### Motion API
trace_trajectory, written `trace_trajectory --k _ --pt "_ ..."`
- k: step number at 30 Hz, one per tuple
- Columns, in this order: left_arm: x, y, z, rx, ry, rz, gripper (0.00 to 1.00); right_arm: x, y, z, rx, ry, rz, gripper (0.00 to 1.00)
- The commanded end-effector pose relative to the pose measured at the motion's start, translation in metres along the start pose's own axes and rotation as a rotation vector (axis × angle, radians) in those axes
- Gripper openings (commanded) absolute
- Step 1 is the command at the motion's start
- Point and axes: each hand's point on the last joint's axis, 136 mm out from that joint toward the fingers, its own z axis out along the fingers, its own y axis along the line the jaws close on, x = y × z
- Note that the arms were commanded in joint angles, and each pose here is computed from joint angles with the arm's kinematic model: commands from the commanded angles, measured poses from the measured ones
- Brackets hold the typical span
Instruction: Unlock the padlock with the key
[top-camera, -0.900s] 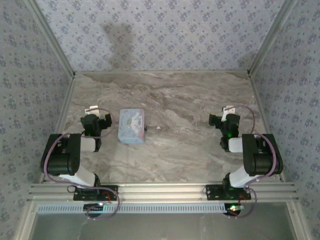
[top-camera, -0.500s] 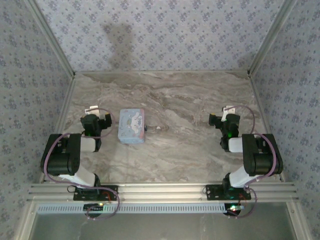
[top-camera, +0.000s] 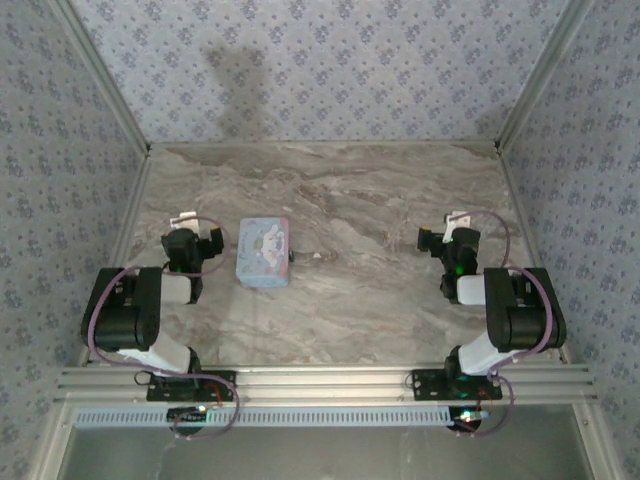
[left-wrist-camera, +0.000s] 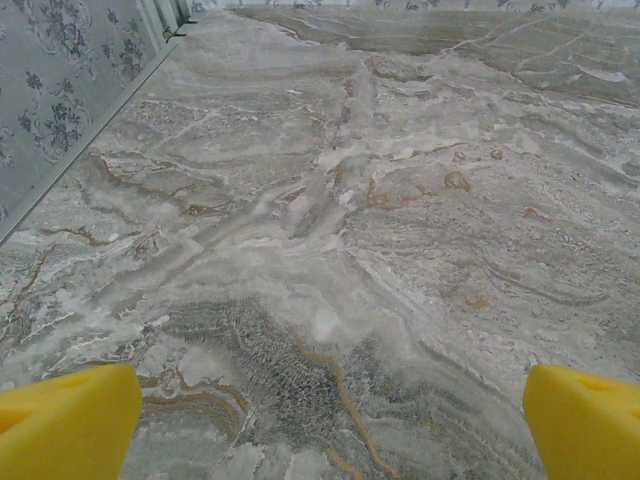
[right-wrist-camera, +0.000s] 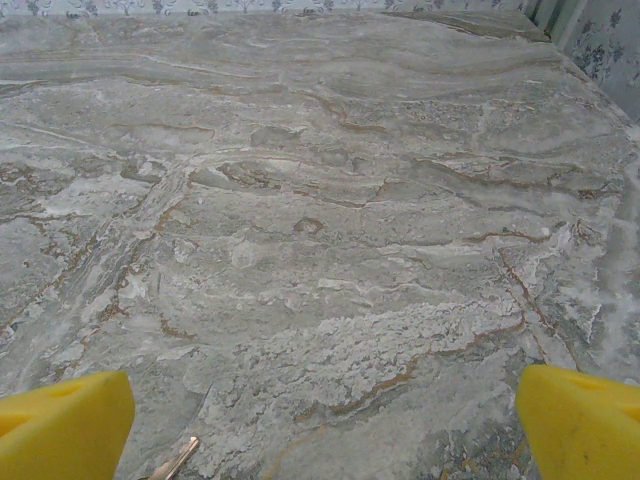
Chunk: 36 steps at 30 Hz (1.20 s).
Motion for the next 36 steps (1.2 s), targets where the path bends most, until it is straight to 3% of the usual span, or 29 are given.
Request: trace_trajectory --k 1,7,12,15,18,23,27,31,36 --pt "-0.019 0.003 -0.002 -0.012 -0.043 -0.018 0.98 -0.017 -0.001 -0.002 -0.002 -0.016 -0.014 1.0" --pt "-0.046 0.017 -0.021 -0.078 -0.009 -0.055 0.98 -0.052 0.005 -0.012 -0.004 0.056 -0.021 1.0" --pt "-0.057 0.03 -0.042 -0.148 0.065 -0.352 0.98 -0.097 0.039 -0.019 -0.182 0.059 0.185 1.0" --pt "-0.056 0.005 -0.043 -0.004 0.109 -0.44 0.98 -0.102 0.059 -0.014 -0.313 0.208 0.481 1.0" --pt "-0.053 -0.022 -0.043 0.127 0.149 -0.481 0.95 -0.12 0.114 -0.015 -0.652 0.279 0.532 1.0" --pt "-0.06 -0.063 -0.041 0.278 0.193 -0.455 0.9 -0.125 0.156 -0.033 -0.727 0.318 0.52 1.0" --pt "-0.063 -0.083 -0.037 0.352 0.217 -0.484 0.9 -0.125 0.198 -0.051 -0.993 0.448 0.607 1.0" --pt "-0.063 -0.109 -0.032 0.418 0.257 -0.479 0.9 -0.105 0.219 -0.069 -0.988 0.496 0.524 1.0" --pt "-0.06 -0.137 -0.027 0.475 0.292 -0.452 0.89 -0.098 0.237 -0.091 -1.075 0.536 0.543 1.0"
